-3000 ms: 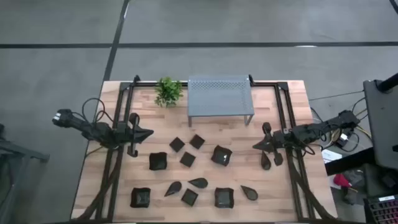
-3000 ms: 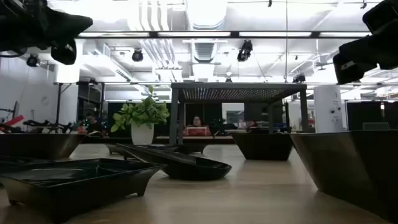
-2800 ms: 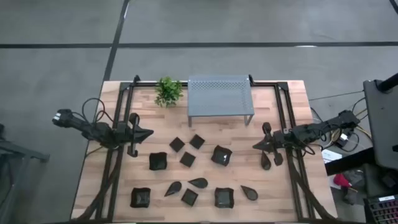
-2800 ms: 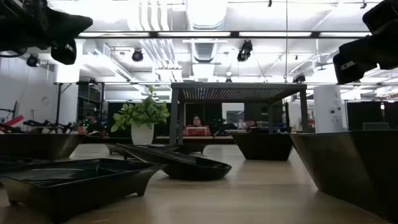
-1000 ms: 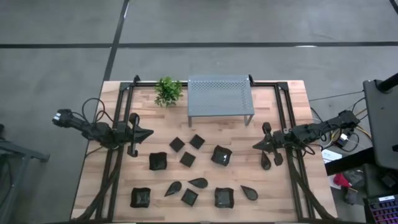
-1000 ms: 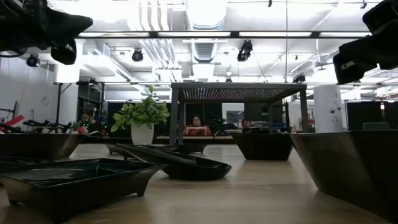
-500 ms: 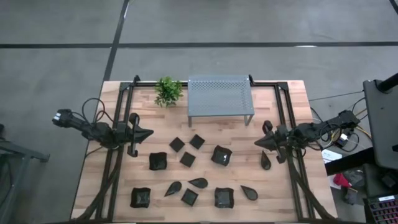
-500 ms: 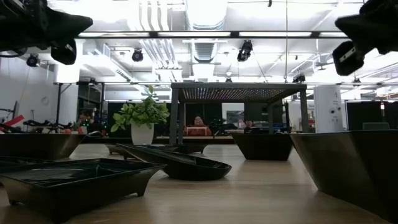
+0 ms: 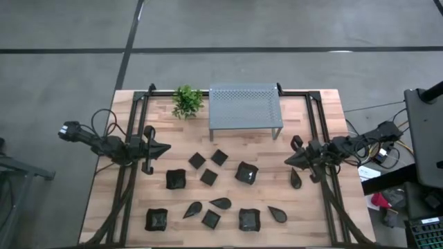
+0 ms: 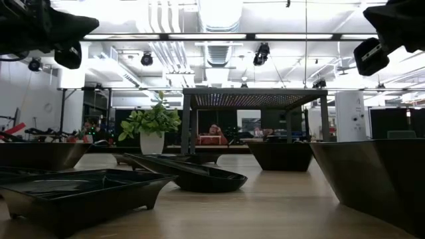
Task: Pick & Place Mini shaped plates
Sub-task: Put the distorted square plate on the shelf
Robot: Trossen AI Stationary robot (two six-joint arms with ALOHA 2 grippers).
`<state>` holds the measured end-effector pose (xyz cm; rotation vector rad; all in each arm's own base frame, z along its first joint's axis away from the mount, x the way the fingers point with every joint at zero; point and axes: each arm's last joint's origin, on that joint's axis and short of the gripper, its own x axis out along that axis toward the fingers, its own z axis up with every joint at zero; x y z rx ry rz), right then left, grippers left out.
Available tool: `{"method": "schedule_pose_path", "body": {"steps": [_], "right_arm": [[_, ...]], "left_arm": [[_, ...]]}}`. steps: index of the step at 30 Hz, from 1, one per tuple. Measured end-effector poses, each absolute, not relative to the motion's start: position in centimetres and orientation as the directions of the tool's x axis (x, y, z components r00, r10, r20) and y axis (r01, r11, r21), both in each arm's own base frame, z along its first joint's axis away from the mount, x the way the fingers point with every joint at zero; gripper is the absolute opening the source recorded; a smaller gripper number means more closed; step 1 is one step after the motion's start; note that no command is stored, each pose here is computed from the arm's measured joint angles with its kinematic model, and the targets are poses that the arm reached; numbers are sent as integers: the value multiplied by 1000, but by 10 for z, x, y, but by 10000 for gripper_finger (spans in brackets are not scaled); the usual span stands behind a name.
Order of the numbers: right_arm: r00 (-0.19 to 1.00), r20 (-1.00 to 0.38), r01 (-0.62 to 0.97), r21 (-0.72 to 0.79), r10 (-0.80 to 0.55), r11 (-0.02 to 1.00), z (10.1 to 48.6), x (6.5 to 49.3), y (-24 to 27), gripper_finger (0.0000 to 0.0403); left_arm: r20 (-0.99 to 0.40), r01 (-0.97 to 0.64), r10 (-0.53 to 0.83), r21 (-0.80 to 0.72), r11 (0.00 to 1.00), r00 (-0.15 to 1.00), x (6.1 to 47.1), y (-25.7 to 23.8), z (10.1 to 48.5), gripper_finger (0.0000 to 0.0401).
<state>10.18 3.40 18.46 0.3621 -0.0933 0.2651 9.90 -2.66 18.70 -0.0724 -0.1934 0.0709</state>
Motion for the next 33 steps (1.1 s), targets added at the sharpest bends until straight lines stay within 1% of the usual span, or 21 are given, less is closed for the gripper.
{"method": "schedule_pose_path", "body": {"steps": [6, 10, 13, 16, 19, 24, 26, 28, 33], "right_arm": [[959, 131, -282, 365, 251, 887, 185, 109, 38, 8], [952, 134, -304, 343, 274, 889, 184, 114, 43, 9], [951, 109, -308, 340, 288, 889, 185, 118, 47, 18], [970, 52, -243, 328, 239, 913, 186, 126, 50, 46], [982, 1, -178, 304, 186, 936, 190, 136, 54, 84], [983, -80, -135, 282, 164, 950, 199, 160, 64, 141], [981, -117, -121, 274, 158, 954, 202, 172, 69, 154], [971, -186, -101, 257, 152, 961, 201, 184, 75, 160], [916, -382, -49, 206, 126, 977, 198, 217, 89, 158]], "left_arm": [[190, -64, 78, -79, 995, 979, 99, -27, 187, 0], [189, -63, 77, -79, 995, 979, 99, -27, 187, 0], [189, -63, 77, -79, 995, 979, 99, -27, 187, 0], [189, -63, 77, -79, 995, 979, 99, -27, 187, 0], [189, -63, 77, -79, 995, 979, 99, -27, 187, 0], [189, -63, 77, -79, 995, 979, 99, -27, 187, 0], [189, -63, 77, -79, 995, 979, 99, -27, 187, 0], [189, -64, 78, -79, 995, 979, 99, -27, 187, 0], [189, -63, 77, -79, 995, 979, 99, -27, 187, 0]]}}
